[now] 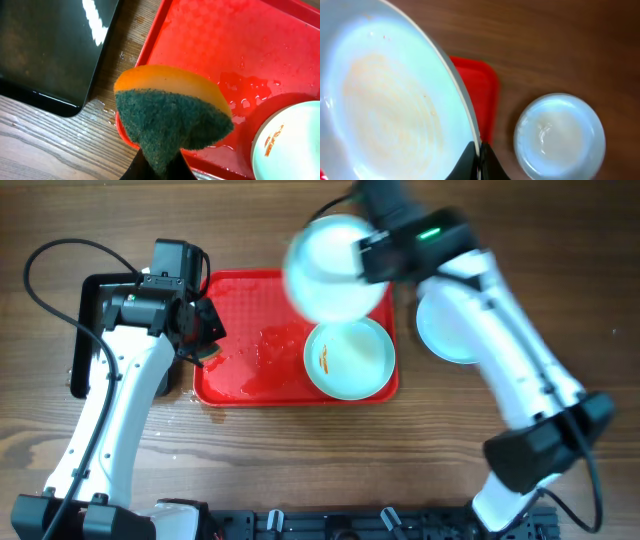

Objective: Clean dirty plates on tray and stack at the side
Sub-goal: 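Lift the lower-left plate with the right gripper and stack it on the side plate, then move the right gripper to the rim of the lower-right plate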

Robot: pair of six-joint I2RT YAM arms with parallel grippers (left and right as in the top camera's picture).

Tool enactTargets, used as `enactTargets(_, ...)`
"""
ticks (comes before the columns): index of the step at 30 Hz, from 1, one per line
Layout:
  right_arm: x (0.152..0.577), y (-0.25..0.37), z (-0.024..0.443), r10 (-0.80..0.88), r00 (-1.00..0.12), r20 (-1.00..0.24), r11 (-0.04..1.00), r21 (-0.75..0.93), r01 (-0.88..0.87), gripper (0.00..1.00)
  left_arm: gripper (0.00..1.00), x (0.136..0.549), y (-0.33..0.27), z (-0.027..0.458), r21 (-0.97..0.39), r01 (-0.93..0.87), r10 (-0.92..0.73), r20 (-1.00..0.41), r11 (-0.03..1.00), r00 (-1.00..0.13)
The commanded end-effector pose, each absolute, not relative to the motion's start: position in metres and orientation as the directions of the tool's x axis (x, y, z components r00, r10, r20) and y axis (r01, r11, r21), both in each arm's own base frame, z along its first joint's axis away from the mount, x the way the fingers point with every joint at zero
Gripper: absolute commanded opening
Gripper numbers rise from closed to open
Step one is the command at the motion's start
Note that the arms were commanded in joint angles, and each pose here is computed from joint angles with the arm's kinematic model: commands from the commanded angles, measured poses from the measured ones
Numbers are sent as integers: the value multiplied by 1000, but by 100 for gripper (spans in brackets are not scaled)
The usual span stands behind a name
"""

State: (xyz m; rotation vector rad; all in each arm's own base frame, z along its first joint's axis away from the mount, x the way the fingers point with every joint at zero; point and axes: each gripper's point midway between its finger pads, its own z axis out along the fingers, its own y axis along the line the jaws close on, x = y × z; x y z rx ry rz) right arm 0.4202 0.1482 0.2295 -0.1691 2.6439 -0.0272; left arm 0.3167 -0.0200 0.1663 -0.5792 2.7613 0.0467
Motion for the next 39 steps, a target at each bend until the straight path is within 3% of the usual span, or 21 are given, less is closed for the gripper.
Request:
enactTargets(1,418,87,220,7,-928,-374,989,137,-48,4,4,320,-17,169,-30,-415,-401,-331,910,-855)
enactTargets(8,399,-61,143,341,-912,-228,939,125,320,4,4,319,-18,169,-36,-413,-401,-328,910,-856)
enactTargets(11,387,-89,118,452,-871,-194,892,131,433,4,4,320,-18,169,-36,-413,-401,-329,910,-855)
enactTargets(15,379,-99,96,480,-859,-180,877,128,463,4,4,322,-18,170,-42,-412,-401,-337,910,-852)
enactTargets(17,378,-98,90,485,-856,-177,874,129,469,19,4,323,-19,170,-44,-412,-402,-339,910,-851)
enactTargets(20,376,-97,88,503,-848,-167,864,133,486,24,4,323,-18,170,-43,-412,-401,-340,910,-851)
enactTargets(22,377,-87,89,501,-853,-148,860,189,473,43,4,323,-18,170,-43,-412,-402,-340,910,-850)
enactTargets(24,381,-67,92,490,-864,-117,849,290,442,51,4,323,-19,170,-44,-412,-402,-340,910,-851)
enactTargets(27,381,-4,108,340,-937,-75,818,515,256,52,4,323,-19,170,-44,-412,-402,-340,910,-851)
enactTargets(29,374,26,110,259,-965,-49,823,534,194,53,4,323,-19,170,-44,-412,-402,-340,910,-850)
enactTargets(32,364,66,103,131,-991,-42,877,471,96,53,4,322,-19,170,-43,-412,-401,-338,910,-851)
enactTargets(34,356,76,91,53,-997,-47,949,312,36,53,4,322,-18,170,-41,-412,-401,-336,910,-852)
enactTargets(35,352,74,85,63,-997,-36,972,229,53,47,4,321,-18,170,-40,-412,-401,-334,910,-853)
enactTargets(36,344,75,77,108,-994,-18,986,133,105,30,4,321,-18,170,-39,-412,-401,-332,910,-854)
enactTargets(37,339,80,72,124,-992,-6,987,108,123,24,4,320,-18,170,-37,-412,-401,-330,910,-855)
enactTargets(39,326,105,56,96,-995,15,986,134,98,29,4,320,-18,170,-37,-413,-401,-330,910,-855)
